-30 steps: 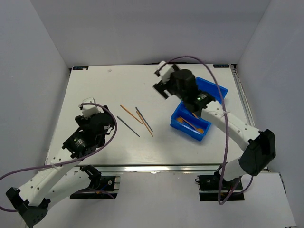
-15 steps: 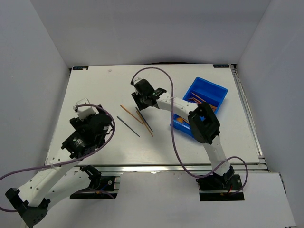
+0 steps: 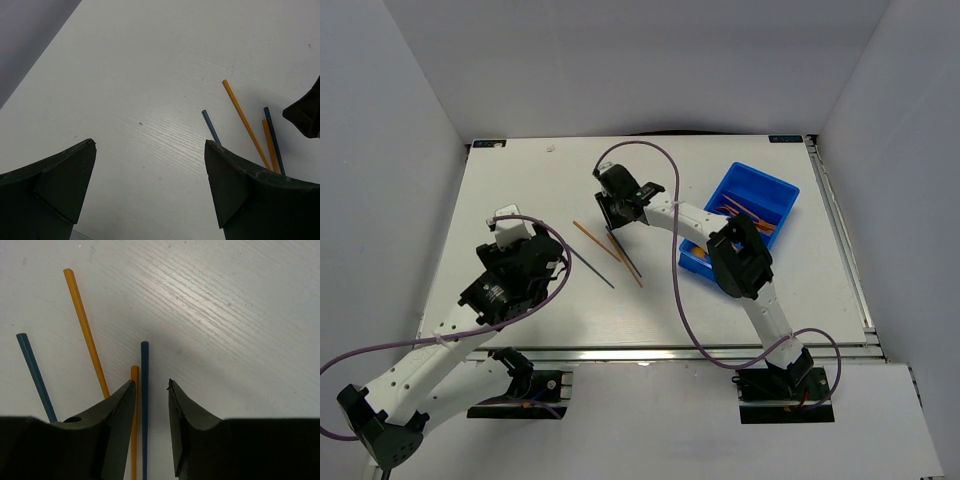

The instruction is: Sort the eating utensils into containers

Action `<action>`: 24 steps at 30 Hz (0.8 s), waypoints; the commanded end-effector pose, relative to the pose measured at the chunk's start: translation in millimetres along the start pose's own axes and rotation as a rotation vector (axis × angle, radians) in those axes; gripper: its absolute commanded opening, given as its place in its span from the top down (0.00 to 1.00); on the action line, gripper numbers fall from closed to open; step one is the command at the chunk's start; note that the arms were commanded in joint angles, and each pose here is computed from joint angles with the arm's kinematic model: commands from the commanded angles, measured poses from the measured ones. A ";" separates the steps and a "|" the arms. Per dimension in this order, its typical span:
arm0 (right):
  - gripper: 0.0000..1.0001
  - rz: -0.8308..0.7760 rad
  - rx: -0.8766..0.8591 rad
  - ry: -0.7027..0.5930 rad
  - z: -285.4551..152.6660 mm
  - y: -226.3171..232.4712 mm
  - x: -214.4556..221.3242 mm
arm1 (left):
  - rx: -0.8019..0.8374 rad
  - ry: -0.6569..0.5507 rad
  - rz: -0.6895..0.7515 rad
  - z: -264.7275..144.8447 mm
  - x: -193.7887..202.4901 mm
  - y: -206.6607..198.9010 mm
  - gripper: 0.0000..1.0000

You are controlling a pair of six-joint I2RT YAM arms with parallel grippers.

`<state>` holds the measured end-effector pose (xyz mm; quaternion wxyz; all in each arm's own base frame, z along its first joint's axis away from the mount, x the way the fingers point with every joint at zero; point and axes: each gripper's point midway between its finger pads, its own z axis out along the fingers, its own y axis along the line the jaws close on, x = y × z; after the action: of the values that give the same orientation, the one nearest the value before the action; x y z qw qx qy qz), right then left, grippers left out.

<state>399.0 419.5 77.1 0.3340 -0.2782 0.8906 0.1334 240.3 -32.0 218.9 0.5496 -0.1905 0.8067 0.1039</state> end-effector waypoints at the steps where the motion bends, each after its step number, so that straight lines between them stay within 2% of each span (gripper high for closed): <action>1: 0.62 0.019 -0.022 0.002 8.7 8.1 0.1 | 0.018 -0.016 -0.026 -1.9 -9.5 -3.6 0.02; 24: 0.75 -0.007 0.007 0.116 35.4 3.8 51.7 | 0.030 -0.010 -0.023 -2.4 -8.5 -5.4 0.02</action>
<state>385.9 417.6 31.9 0.2942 -0.2845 0.9046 0.1191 242.1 -35.5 219.9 0.5505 -0.1851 0.8082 0.0968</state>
